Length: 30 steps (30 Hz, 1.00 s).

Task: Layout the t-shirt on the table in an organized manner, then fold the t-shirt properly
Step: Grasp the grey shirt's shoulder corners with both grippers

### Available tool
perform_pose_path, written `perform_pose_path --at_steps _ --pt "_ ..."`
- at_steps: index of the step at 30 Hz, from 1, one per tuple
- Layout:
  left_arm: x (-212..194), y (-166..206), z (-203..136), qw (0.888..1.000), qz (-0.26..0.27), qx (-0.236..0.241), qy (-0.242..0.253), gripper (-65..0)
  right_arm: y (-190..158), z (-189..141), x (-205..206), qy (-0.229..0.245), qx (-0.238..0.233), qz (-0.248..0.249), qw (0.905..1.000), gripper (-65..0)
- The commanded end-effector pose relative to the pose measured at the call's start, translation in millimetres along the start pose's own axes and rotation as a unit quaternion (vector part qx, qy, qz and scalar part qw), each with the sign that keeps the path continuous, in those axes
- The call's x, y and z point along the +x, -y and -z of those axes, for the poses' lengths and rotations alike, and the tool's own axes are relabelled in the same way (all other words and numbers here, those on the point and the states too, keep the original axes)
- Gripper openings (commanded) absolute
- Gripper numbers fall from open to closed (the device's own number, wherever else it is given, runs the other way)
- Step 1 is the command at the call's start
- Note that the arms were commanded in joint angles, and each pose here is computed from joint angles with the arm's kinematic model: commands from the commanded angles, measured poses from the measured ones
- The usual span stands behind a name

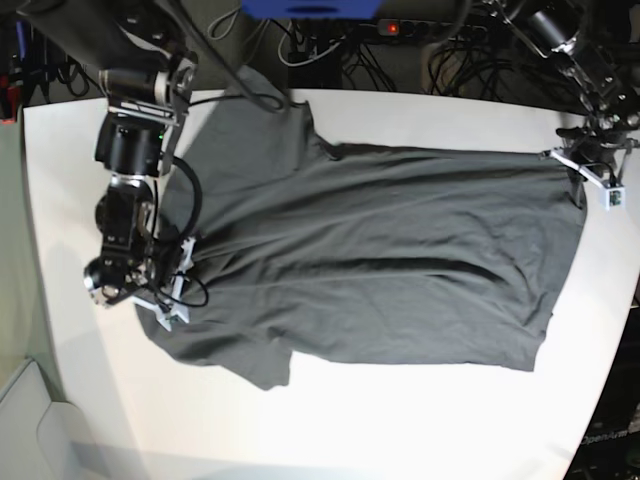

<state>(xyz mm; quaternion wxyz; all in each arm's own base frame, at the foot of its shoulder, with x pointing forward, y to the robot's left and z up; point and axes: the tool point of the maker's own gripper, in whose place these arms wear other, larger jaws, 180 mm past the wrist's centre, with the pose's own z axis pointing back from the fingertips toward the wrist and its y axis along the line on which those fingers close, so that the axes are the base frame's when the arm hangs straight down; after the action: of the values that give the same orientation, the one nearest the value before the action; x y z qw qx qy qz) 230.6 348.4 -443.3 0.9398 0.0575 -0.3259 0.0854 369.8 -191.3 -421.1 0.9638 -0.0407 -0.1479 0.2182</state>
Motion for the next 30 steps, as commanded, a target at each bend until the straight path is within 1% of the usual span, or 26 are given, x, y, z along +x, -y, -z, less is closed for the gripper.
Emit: perform_pose_path --at_steps 1,4,7,10,13,17,20,25,30 --pt "-68.4 12.3 -3.4 0.99 0.024 -0.005 -0.142 -64.9 16.7 -12.8 15.6 0.012 -0.024 0.001 0.9996 -40.1" --pt "-62.8 16.9 -6.4 0.991 0.026 -0.003 -0.131 -64.9 40.4 -32.4 16.9 0.003 -0.057 0.006 0.9983 -40.1" --pt "-59.6 22.5 -7.9 0.992 0.026 -0.004 -0.124 -64.9 58.2 -59.6 16.1 0.008 -0.1 0.013 0.9949 -40.1" --pt "-58.4 23.1 -8.3 0.992 0.026 -0.003 -0.122 -64.9 64.7 -83.1 2.8 0.013 -0.14 0.02 0.9899 -40.1" --pt "-57.6 23.2 -8.1 0.992 0.026 -0.003 -0.121 -64.9 59.4 -99.8 -26.2 -0.001 -0.169 0.025 0.9853 -40.0" --pt "-57.6 23.2 -8.1 0.992 0.026 -0.003 -0.121 -64.9 26.9 -103.4 -59.7 -0.005 -0.168 0.025 0.9855 -37.0" --pt "-59.3 27.4 -7.5 0.992 0.023 -0.007 -0.122 -64.9 -1.0 -102.3 -72.6 -0.002 -0.149 0.03 0.9884 -34.6" --pt "-60.9 29.4 -7.4 0.992 0.022 -0.009 -0.123 -64.9 -28.5 -96.9 -67.9 0.007 -0.116 0.041 0.9924 -33.9" --pt "-68.3 28.1 -9.7 0.991 0.023 -0.008 -0.131 -64.9 -41.8 -96.3 -55.1 0.017 -0.106 0.017 0.994 -33.9"
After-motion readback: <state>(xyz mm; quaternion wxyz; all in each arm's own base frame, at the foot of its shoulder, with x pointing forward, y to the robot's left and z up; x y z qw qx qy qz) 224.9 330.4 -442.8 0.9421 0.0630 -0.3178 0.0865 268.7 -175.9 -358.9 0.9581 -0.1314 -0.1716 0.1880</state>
